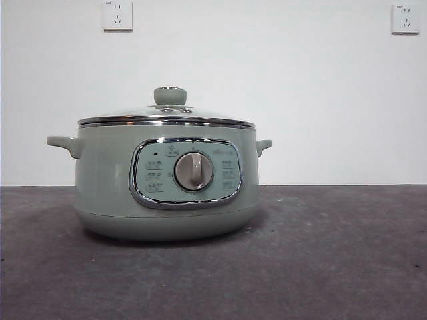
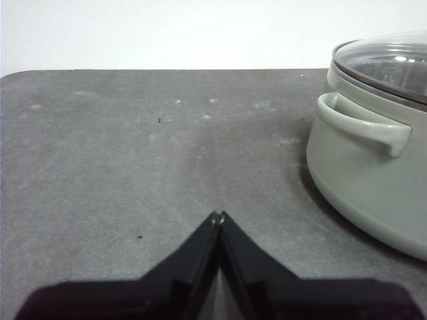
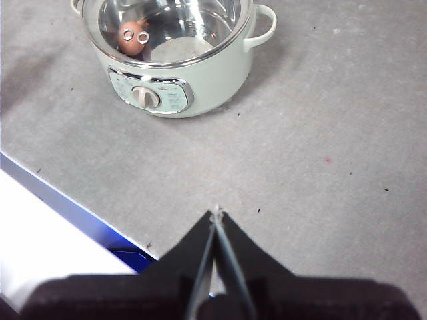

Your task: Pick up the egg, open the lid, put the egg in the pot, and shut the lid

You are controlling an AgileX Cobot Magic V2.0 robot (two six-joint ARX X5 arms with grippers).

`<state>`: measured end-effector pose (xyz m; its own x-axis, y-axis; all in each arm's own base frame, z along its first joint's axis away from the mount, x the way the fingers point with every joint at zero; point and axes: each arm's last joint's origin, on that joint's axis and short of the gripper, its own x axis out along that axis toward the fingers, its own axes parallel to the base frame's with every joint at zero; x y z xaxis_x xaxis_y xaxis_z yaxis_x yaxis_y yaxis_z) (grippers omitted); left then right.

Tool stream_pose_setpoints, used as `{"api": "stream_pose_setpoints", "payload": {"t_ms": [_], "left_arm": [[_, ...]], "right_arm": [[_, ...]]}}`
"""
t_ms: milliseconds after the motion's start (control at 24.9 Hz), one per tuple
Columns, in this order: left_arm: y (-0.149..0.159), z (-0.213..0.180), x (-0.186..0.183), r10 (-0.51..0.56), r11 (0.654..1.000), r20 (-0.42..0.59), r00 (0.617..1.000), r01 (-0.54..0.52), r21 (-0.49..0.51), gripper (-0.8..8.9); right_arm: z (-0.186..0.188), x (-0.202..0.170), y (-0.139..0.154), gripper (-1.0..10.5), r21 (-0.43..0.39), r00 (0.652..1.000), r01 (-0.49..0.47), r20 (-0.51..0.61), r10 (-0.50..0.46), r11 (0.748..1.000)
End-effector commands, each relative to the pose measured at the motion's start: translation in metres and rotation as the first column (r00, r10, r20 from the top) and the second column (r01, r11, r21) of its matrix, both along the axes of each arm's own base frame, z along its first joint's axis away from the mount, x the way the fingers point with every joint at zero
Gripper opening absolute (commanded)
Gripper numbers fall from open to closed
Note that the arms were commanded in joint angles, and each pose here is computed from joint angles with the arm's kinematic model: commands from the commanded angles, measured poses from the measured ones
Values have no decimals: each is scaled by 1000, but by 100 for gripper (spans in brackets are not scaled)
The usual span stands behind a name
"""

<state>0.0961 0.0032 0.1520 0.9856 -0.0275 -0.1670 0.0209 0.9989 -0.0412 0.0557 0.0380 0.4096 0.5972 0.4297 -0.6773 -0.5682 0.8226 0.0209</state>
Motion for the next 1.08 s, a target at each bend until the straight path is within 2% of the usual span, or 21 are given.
{"api": "stream_pose_setpoints", "payload": {"t_ms": [40, 120, 201, 281, 321, 441, 481, 522, 602, 843, 1083], "left_arm": [[0, -3, 1, 5, 1000, -2, 1000, -5, -7, -4], [0, -3, 1, 5, 1000, -2, 1000, -5, -7, -4], [0, -3, 1, 5, 1000, -2, 1000, -5, -7, -4], [0, -3, 1, 5, 1000, -2, 1000, -5, -7, -4], [0, -3, 1, 5, 1000, -2, 1000, -5, -7, -4], [0, -3, 1, 5, 1000, -3, 1000, -5, -7, -4], [0, -3, 1, 5, 1000, -2, 1000, -5, -7, -4], [0, -3, 1, 5, 1000, -2, 1000, -5, -7, -4], [0, -3, 1, 5, 1000, -3, 1000, -5, -7, -4], [0, -3, 1, 5, 1000, -3, 1000, -5, -7, -4], [0, -3, 1, 5, 1000, -3, 1000, -5, -7, -4]], "right_arm": [[-2, 0, -1, 2, -23, 1000, 14, 3, -14, 1000], [3, -2, -7, 2, -30, 993, 69, 102, -65, 997], [12, -5, -14, 2, 78, 960, 132, 239, -147, 988], [13, -11, -21, 2, 194, 902, 161, 370, -224, 968], [8, -13, -24, 2, 226, 858, 201, 429, -282, 953], [-25, -7, -29, 2, 238, 757, 281, 541, -367, 930], [-44, -2, -30, 2, 246, 729, 302, 563, -389, 921], [-54, 1, -31, 2, 252, 717, 312, 571, -401, 916], [-82, 8, -32, 2, 261, 698, 328, 580, -419, 908], [-161, 27, -31, 2, 281, 681, 333, 589, -436, 900], [-222, 37, -31, 2, 328, 701, 364, 520, -488, 872]]}}
